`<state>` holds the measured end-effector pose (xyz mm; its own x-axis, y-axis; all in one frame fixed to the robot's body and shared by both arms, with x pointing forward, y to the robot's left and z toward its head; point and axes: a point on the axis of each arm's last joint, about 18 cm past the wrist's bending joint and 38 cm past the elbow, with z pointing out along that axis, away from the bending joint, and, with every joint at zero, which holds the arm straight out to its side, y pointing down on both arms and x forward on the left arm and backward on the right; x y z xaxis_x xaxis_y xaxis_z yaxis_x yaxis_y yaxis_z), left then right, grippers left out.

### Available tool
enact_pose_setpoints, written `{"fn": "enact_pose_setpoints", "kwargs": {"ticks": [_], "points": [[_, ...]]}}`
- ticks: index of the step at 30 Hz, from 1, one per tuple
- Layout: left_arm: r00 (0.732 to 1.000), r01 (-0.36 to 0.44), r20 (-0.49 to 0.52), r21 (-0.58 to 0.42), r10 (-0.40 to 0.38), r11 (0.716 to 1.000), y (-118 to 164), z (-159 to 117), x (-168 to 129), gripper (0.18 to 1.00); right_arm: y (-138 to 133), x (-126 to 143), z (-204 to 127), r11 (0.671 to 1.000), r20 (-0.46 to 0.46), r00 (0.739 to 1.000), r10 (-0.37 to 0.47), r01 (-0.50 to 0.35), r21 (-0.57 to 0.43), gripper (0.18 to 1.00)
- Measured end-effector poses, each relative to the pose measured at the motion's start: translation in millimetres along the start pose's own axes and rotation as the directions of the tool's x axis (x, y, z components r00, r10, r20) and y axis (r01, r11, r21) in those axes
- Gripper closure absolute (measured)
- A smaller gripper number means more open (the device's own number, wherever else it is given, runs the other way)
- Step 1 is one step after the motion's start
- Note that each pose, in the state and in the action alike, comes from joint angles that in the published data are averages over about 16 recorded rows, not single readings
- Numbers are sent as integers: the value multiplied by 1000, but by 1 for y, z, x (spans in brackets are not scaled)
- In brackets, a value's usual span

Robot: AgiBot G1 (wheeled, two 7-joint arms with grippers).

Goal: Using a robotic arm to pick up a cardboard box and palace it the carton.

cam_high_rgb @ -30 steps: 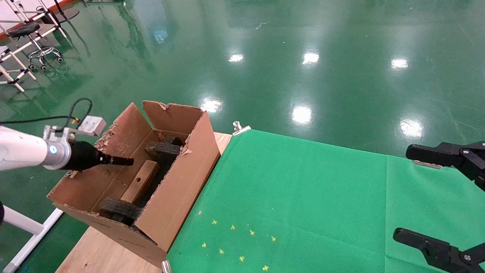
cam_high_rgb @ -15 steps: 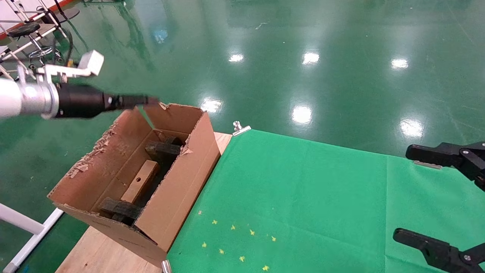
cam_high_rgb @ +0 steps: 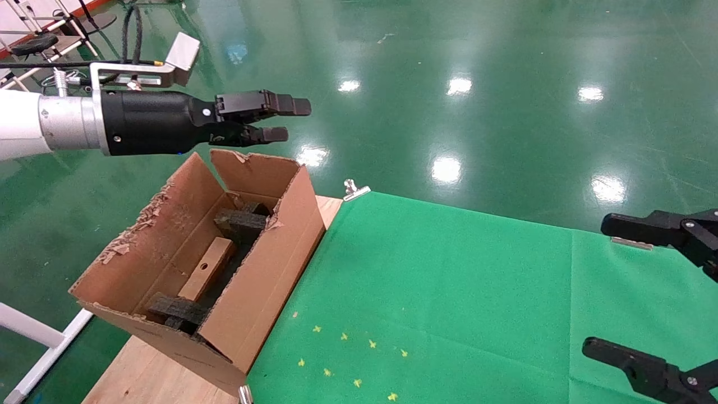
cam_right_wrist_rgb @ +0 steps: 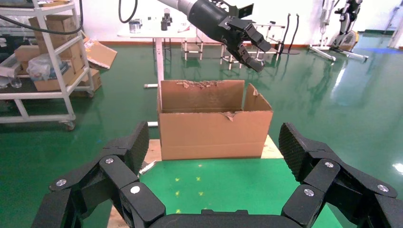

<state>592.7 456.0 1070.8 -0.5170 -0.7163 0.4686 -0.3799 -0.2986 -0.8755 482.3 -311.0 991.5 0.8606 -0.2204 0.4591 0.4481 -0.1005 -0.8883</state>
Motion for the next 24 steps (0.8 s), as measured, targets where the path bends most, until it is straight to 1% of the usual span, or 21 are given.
{"fn": "enact_pose_setpoints", "kwargs": {"ticks": [5,10,17,24], "points": [[999,-2,-36,-5,2,1000,1,4,6,183,0,0,0,1000,0,1000,0,0,0,178],[998,-43,-46,1,43,999,3,6,6,183,0,0,0,1000,0,1000,0,0,0,178],[985,-151,-79,17,152,988,8,13,9,183,0,0,0,1000,0,1000,0,0,0,178],[949,-283,-129,41,286,958,18,20,17,183,0,0,0,1000,0,1000,0,0,0,178]]}}
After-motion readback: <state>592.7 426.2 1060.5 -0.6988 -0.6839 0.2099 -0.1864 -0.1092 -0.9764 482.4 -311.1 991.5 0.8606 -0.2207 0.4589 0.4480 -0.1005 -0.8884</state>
